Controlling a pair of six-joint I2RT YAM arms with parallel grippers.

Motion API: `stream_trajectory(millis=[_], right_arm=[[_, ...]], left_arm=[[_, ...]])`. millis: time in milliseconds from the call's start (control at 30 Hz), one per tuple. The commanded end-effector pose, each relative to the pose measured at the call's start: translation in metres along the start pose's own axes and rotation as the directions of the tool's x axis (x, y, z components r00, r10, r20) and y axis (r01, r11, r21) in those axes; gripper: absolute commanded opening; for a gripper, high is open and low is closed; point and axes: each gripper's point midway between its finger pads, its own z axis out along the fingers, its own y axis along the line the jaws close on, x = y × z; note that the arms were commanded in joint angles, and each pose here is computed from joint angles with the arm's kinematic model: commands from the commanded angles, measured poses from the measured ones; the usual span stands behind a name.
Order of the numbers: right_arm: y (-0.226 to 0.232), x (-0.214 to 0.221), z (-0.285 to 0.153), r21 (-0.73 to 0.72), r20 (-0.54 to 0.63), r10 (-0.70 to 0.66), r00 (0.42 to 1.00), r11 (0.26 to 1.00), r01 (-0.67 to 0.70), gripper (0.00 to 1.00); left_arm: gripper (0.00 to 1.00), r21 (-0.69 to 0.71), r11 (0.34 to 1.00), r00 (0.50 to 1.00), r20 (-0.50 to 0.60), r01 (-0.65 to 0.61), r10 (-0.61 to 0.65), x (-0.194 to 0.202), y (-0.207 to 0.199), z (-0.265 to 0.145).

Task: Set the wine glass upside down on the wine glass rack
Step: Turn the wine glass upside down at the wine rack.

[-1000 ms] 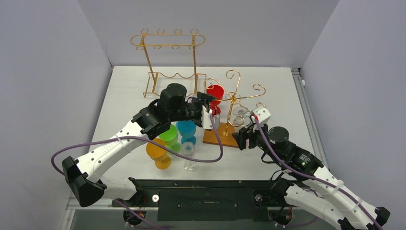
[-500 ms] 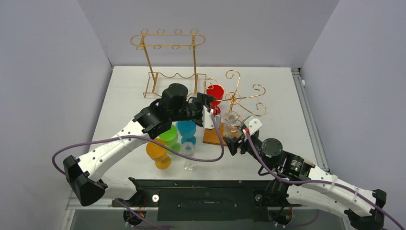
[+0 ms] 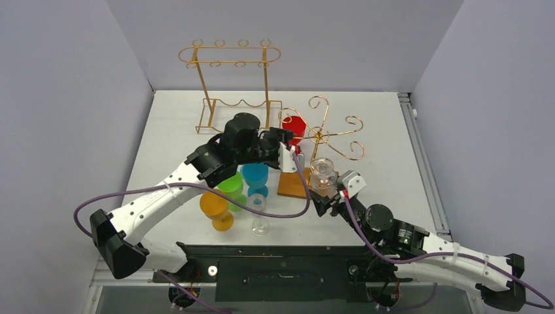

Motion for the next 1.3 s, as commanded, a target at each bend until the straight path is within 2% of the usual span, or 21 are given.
stream_trajectory(millis=[0,133,267,300,400,433,533,733,933,1133,1267], right_arm=[[-0.006,-0.040,0.000,0.043,0.168,0.064,0.984,0.996,-0.073,0.00],[-0.011,-0.038,0.003,0.088,0.213,0.127,0.969,0.985,-0.148,0.00],[-0.018,-0.021,0.005,0.147,0.213,0.149,0.966,0.972,-0.182,0.07],[-0.017,-0.017,0.006,0.151,0.209,0.166,0.964,0.968,-0.200,0.14],[-0.017,-0.008,0.007,0.162,0.189,0.166,0.968,0.967,-0.198,0.66],[-0.017,-0.007,0.006,0.162,0.184,0.164,0.969,0.967,-0.195,0.73],[-0.017,-0.007,0.003,0.151,0.163,0.160,0.974,0.971,-0.185,0.75],[-0.008,-0.010,-0.014,0.041,0.098,0.179,0.979,0.982,-0.184,0.77],[0.009,-0.010,-0.033,-0.088,-0.039,0.181,0.983,0.979,-0.184,0.79],[0.026,-0.070,-0.066,-0.286,-0.062,0.233,0.971,0.928,-0.241,0.80],[0.051,-0.104,-0.071,-0.426,-0.103,0.180,0.978,0.881,-0.206,0.78]], left_arm=[[0.49,-0.017,1.000,1.000,-0.010,0.026,-0.026,-0.003,0.008,-0.001],[0.47,-0.015,0.999,0.999,-0.023,0.031,-0.032,0.000,0.008,-0.001],[0.47,-0.022,0.999,0.999,-0.028,0.042,-0.042,0.002,0.012,-0.001],[0.46,-0.024,0.999,0.998,-0.027,0.048,-0.048,0.002,0.013,0.000],[0.46,-0.026,0.997,0.997,-0.023,0.067,-0.068,0.001,0.016,0.001],[0.45,-0.029,0.997,0.997,-0.022,0.071,-0.071,0.001,0.017,0.000],[0.45,-0.030,0.997,0.997,-0.016,0.069,-0.070,-0.001,0.019,0.000],[0.45,-0.033,0.997,0.997,-0.016,0.076,-0.077,-0.001,0.021,0.000],[0.44,-0.039,0.995,0.996,-0.013,0.090,-0.091,-0.001,0.025,0.001],[0.44,-0.042,0.993,0.994,-0.005,0.111,-0.111,-0.004,0.027,-0.001],[0.45,-0.041,0.993,0.994,-0.008,0.111,-0.112,-0.003,0.027,-0.001]])
